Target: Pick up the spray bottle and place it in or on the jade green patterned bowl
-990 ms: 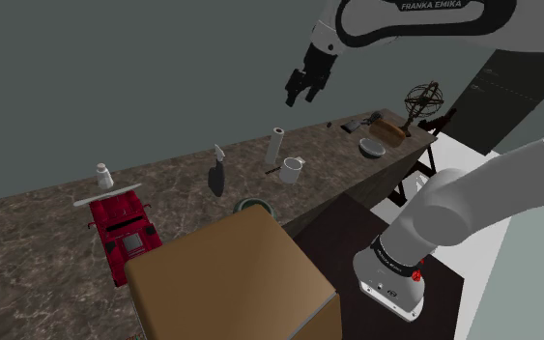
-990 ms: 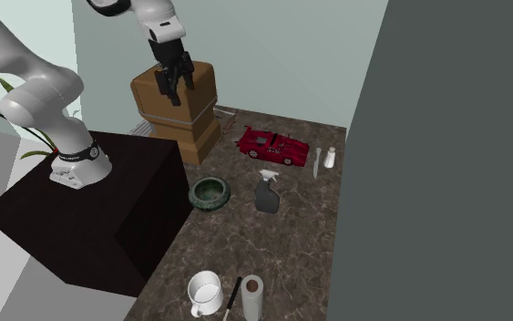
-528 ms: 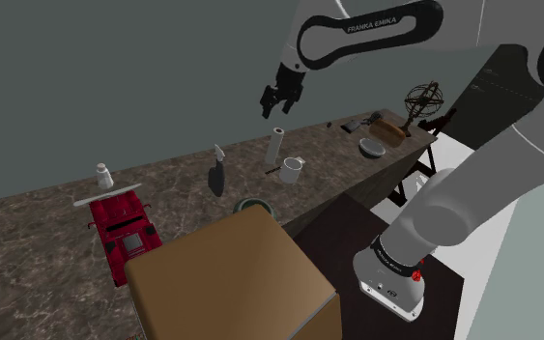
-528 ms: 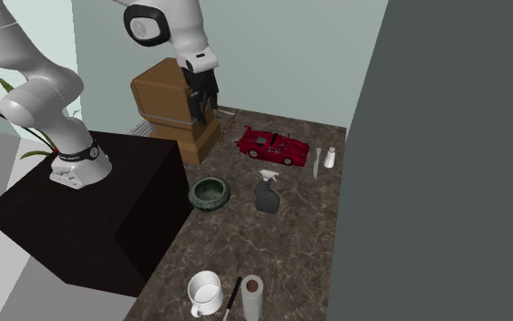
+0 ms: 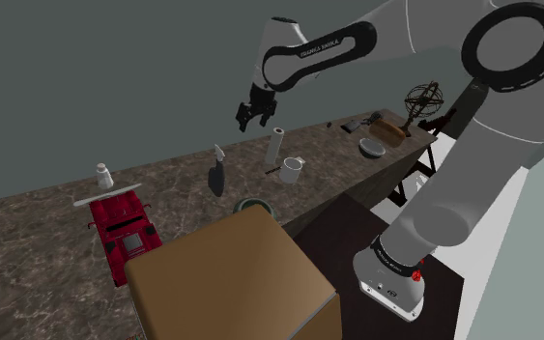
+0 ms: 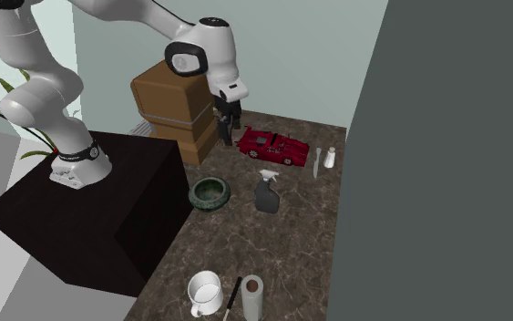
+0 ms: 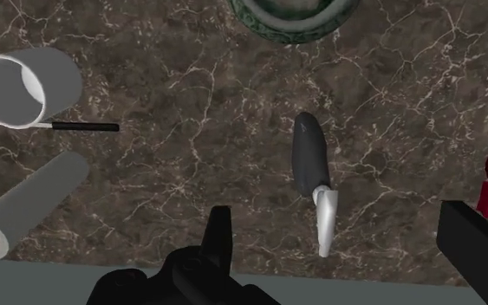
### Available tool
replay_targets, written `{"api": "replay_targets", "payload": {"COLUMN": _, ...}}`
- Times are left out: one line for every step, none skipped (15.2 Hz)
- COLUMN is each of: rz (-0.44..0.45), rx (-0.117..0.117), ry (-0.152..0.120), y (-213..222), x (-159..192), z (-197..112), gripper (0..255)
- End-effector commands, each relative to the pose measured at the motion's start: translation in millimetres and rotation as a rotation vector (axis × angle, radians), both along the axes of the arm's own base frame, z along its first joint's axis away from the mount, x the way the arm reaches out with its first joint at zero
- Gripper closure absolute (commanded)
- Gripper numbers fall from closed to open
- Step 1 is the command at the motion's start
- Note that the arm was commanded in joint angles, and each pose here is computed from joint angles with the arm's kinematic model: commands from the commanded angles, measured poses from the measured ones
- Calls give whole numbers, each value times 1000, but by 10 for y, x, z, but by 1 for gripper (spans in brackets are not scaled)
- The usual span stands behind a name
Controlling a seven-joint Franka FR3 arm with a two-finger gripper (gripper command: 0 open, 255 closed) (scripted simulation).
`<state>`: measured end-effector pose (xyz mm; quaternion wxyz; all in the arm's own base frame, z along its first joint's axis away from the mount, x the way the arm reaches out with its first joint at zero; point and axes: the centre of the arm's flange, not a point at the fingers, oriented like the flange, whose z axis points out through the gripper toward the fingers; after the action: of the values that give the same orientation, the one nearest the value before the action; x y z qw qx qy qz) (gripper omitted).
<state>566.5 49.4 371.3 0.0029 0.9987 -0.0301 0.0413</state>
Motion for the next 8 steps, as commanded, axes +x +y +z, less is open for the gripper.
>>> {"api": "replay_targets", "payload": {"rz": -1, "rx": -1, "ry": 6, "y": 25, "x": 163, "z": -226, "gripper": 0}}
{"api": "replay_targets", "payload": {"rz": -1, "rx": -1, "ry": 10, "y": 48, "x": 246, "z": -330, "gripper": 0}}
{"api": "replay_targets", "payload": {"rz": -1, "rx": -1, "ry": 13, "y": 71, "x": 329, "z": -434, "gripper": 0}}
{"api": "replay_targets", "payload": {"rz": -1, "rx": -2, "ry": 16, "y": 93, "x": 412, "z": -538, "gripper": 0}}
{"api": "replay_targets", "payload": {"rz": -1, "rx": -2, "ry": 20, "y": 116, "x": 494, "z": -642, "gripper": 0}}
{"api": "replay_targets", "payload": {"rz": -2, "rx": -2, "ry": 23, "y": 138, "x": 576, "z": -747, "gripper": 0}}
{"api": "replay_targets", "payload": {"rz": -2, "rx": -2, "ry": 26, "y": 161, "x": 658, "z": -852, "gripper": 0}}
{"api": "replay_targets", "payload": {"rz": -2, "rx": -3, "ry": 30, "y": 183, "x": 739, "z": -957, "gripper": 0}}
